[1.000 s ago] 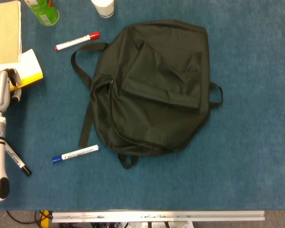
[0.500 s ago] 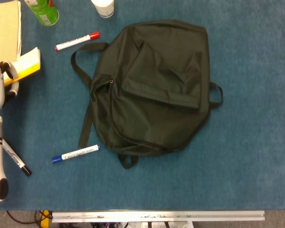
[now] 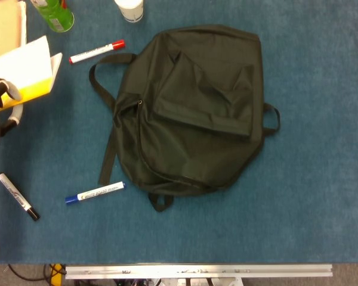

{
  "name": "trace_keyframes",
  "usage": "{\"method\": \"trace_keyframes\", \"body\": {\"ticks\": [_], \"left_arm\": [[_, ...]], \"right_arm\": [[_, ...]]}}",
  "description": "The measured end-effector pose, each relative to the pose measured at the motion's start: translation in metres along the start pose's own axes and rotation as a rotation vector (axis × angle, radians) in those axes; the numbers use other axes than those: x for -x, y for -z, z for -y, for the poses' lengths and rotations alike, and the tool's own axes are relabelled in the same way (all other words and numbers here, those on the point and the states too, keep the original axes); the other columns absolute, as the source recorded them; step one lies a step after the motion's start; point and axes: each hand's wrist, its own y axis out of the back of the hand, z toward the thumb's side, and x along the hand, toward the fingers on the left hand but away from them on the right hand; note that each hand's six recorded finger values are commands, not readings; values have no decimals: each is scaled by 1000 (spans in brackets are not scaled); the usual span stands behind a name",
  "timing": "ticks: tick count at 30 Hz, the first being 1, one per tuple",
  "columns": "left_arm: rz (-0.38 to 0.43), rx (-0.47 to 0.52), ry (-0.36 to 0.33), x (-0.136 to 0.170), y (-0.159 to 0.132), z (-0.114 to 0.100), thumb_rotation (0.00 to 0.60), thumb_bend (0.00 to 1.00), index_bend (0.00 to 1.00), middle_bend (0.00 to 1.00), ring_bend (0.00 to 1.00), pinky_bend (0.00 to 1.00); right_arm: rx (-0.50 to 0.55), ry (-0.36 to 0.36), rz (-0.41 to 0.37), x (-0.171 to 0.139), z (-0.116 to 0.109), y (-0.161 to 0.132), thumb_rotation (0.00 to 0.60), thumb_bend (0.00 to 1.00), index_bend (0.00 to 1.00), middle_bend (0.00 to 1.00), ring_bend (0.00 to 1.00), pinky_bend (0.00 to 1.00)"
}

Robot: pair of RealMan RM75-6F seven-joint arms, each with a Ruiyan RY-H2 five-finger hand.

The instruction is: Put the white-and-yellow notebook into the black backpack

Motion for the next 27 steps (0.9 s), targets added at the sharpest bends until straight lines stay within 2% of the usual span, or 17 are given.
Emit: {"method": "trace_keyframes", "body": {"ticks": [6,9,13,17,22,27], "left_arm": [[67,15,-17,10,-10,-16,600,331,735,721,654,681],[73,19,-20,15,-13,-20,600,331,735,721,653,681],[104,19,-22,22,-21,-28,600,331,735,721,653,681],[141,16,-16,30,-29,-35,600,330,735,721,653,681],[169,5,-18,38,-37,-43,600,331,735,721,653,681],[182,2,-17,44,-40,-48,600,331,735,721,653,681]], "right_arm": [[31,-49,-66,12,16,-28,600,0,414,443,304,450],[36,-89,-106,19,28,-46,600,0,414,443,304,450],[51,-167,-168,30,51,-76,600,0,414,443,300,451],[71,-256,-232,37,78,-107,600,0,368,413,263,462],[88,-352,-314,41,113,-149,600,0,292,364,213,391],[98,-400,-359,43,141,-180,600,0,228,321,168,324]]}}
